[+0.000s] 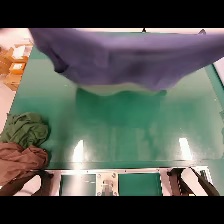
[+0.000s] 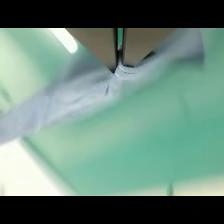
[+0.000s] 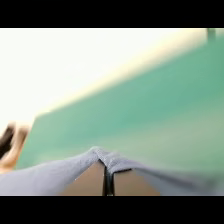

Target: Fold the shirts.

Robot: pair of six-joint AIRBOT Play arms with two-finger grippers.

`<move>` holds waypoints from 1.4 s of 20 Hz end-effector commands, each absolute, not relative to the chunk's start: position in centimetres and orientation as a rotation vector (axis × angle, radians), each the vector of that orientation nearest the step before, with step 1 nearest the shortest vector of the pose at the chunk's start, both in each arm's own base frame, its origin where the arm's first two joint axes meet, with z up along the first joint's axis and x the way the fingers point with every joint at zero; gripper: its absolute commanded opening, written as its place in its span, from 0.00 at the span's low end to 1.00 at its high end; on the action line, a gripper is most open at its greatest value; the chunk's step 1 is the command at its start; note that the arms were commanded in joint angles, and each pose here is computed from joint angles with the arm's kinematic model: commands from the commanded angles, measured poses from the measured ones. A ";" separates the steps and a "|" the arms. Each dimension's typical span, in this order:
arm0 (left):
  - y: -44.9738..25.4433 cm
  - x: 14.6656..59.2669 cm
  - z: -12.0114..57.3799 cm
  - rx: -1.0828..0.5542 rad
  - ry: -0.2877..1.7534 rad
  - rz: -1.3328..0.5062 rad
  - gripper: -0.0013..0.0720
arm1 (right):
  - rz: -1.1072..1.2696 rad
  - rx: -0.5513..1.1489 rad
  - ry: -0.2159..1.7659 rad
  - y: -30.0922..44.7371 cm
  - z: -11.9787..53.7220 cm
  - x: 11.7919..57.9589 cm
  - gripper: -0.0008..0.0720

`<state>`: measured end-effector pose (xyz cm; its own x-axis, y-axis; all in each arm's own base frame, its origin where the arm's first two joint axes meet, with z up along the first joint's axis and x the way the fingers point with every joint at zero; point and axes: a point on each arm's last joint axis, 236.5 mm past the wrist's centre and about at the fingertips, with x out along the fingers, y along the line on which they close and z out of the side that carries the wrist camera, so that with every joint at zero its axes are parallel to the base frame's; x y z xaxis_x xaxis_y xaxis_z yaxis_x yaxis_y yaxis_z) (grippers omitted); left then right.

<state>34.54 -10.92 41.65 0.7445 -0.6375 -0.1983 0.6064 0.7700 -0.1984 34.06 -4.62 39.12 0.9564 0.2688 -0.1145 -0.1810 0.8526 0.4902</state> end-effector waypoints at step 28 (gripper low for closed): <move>-8.5 58.6 4.1 -0.532 0.782 -0.401 0.05 | 0.167 0.903 0.832 -8.1 -0.6 55.2 0.03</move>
<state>55.91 -9.31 6.69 0.6157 -0.5629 -0.5515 0.1946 0.7868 -0.5857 53.07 -8.93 3.48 0.7523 0.3565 -0.5541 0.1778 0.6999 0.6918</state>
